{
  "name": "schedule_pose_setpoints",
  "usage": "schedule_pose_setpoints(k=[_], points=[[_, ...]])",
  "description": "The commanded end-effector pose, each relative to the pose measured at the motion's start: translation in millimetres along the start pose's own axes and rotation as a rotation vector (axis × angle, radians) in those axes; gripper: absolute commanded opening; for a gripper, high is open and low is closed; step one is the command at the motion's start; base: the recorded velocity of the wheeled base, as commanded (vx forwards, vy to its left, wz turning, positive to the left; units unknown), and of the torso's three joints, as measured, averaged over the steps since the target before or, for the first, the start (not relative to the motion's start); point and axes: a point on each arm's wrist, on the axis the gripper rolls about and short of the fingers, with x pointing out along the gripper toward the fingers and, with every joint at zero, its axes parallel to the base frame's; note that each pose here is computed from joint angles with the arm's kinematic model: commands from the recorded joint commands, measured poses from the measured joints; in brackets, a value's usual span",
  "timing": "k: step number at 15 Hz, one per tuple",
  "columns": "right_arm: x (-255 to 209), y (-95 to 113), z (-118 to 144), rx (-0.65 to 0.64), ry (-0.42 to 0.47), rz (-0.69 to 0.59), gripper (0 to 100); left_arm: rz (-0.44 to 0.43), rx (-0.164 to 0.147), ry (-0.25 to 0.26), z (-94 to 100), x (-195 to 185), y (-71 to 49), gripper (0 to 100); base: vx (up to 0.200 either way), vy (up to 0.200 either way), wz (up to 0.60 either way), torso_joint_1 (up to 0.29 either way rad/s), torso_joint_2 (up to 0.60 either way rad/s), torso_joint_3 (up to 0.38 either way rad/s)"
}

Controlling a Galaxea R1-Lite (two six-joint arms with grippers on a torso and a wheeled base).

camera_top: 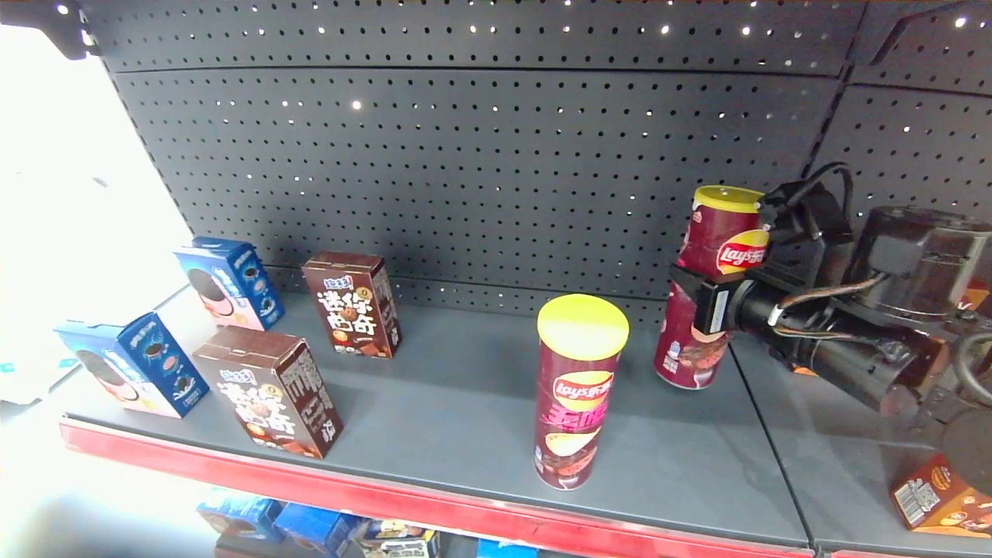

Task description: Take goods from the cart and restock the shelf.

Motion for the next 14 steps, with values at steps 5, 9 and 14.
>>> schedule_pose_setpoints(k=[5,9,14], points=[[56,12,-21,-0.004,0.017,0.125,0,0.000,0.000,0.001,0.1,0,0.0,100,0.000,0.000,0.00,0.000,0.00,0.000],[84,10,-29,0.002,-0.024,0.192,0,0.000,0.000,0.001,0.1,0,0.0,100,0.000,0.000,0.00,0.000,0.00,0.000],[94,13,-42,0.002,-0.047,0.274,0,0.000,0.000,0.001,0.1,0,0.0,100,0.000,0.000,0.00,0.000,0.00,0.000]])
